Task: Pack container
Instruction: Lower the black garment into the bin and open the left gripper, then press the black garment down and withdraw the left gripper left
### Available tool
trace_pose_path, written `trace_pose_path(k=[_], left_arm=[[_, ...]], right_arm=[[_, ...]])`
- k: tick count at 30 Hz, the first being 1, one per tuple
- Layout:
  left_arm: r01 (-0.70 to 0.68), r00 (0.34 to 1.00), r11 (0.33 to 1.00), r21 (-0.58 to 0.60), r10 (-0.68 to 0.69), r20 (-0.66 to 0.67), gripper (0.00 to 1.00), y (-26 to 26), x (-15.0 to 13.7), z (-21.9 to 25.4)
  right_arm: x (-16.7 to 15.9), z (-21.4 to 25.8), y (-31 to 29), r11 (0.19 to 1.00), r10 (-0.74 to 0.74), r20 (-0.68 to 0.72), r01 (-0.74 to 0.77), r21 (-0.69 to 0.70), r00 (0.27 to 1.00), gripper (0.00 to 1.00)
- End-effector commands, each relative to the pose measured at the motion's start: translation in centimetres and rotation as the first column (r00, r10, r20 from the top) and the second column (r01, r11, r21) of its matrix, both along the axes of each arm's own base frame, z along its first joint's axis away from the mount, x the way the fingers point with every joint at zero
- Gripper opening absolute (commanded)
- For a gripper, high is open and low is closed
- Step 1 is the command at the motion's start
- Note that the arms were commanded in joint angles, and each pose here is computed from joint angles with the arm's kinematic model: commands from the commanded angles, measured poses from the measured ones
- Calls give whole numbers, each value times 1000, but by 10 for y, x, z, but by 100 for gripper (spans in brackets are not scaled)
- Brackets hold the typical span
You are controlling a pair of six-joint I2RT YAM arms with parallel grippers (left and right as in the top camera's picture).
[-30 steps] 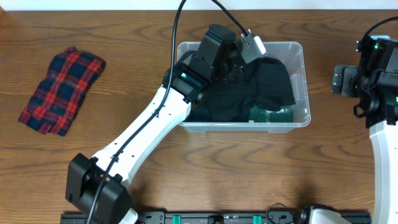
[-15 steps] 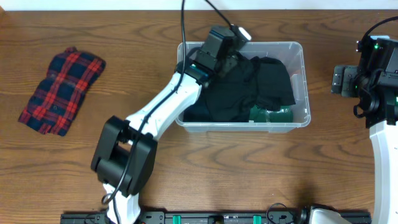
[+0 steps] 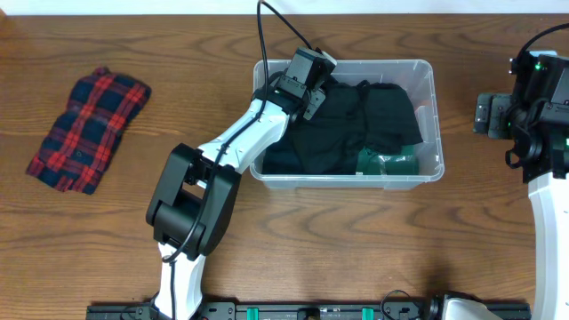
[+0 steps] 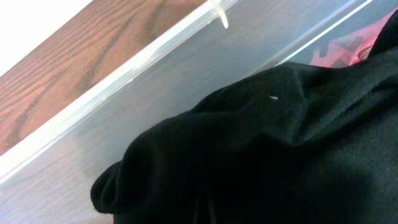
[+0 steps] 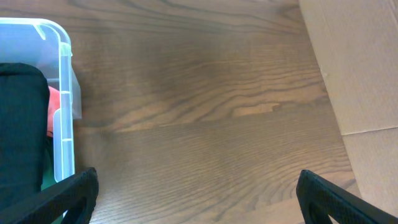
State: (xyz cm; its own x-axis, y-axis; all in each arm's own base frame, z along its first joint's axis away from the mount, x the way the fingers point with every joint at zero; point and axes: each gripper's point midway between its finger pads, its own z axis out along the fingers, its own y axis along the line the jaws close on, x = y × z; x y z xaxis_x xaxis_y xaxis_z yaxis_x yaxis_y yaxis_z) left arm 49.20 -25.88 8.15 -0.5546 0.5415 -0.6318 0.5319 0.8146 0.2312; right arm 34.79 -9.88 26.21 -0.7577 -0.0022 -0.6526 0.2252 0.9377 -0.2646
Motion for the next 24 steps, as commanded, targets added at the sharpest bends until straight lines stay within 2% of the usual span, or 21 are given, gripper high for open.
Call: trace_pose_path(k=[1,5,10,13,17,24], left_arm=[[-2,996,998,-63,7,86,6,-6,0,53],[-15,988,991,-134,35,151,6,-2,-8,109],[-86,991,973,-213,107,86,6,8,-41,143],[-96,995,971,-218,95,-17,6,3,-67,135],[-37,984,976,-215,-2,-177,6,-19,-103,107],[1,945,993,-115,-39,-325,6,-29,-137,59]], right_arm=[[-2,6,-4,1000,-26,21,26,-1,999,99],[-2,6,-4,1000,-26,21,26,-1,999,99],[-2,6,-4,1000,-26,20,26,-1,999,99],[-2,6,-4,1000,-26,21,26,-1,999,99],[-2,6,-4,1000,-26,21,26,-1,999,99],[-2,6,-4,1000,-27,21,27,-1,999,99]])
